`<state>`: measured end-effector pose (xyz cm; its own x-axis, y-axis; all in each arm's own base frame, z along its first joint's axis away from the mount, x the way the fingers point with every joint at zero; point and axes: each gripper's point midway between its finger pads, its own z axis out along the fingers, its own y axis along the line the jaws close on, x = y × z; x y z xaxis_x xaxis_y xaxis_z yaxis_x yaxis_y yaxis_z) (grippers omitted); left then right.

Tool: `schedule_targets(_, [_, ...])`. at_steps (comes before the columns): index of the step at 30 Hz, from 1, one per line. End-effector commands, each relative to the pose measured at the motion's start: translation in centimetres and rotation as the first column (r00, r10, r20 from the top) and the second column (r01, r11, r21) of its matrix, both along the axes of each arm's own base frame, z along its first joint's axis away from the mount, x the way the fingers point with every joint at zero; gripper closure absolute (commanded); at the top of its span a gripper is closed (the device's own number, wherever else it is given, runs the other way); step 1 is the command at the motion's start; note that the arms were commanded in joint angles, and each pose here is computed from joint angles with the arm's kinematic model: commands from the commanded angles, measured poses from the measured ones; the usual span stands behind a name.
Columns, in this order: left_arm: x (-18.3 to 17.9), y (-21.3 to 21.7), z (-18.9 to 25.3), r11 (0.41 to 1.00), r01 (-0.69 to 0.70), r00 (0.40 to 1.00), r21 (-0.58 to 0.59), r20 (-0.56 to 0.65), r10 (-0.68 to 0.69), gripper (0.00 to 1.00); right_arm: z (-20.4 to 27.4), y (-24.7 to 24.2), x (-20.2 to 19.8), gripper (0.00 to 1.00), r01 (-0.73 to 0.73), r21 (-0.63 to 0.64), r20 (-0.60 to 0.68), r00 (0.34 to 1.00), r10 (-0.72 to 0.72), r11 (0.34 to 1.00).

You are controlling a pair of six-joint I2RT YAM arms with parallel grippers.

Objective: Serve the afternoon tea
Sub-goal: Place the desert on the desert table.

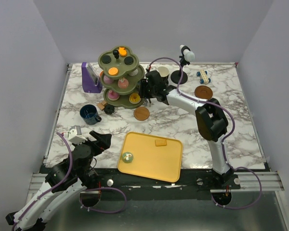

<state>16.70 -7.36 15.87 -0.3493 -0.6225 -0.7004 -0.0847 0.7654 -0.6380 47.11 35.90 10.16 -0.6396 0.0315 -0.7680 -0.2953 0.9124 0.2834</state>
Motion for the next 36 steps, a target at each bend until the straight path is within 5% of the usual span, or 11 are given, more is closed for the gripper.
schedule_targets(1, [0.0,0.5,0.7,1.0,-0.018,1.0,-0.011,0.018,0.019,0.01,0.2,-0.4,0.5,0.46,0.032,-0.013,-0.005,0.999,-0.032,0.999])
schedule_targets(17, [-0.1,0.4,0.8,1.0,-0.012,1.0,-0.02,0.024,0.013,0.01,0.1,-1.0,0.1,0.26,0.051,-0.023,-0.024,0.998,-0.051,0.998])
schedule_targets(36, [-0.1,0.5,0.9,1.0,-0.017,0.999,-0.022,0.029,0.017,0.01,4.4,-4.3,-3.9,0.26,0.085,0.012,-0.005,0.996,-0.085,0.996])
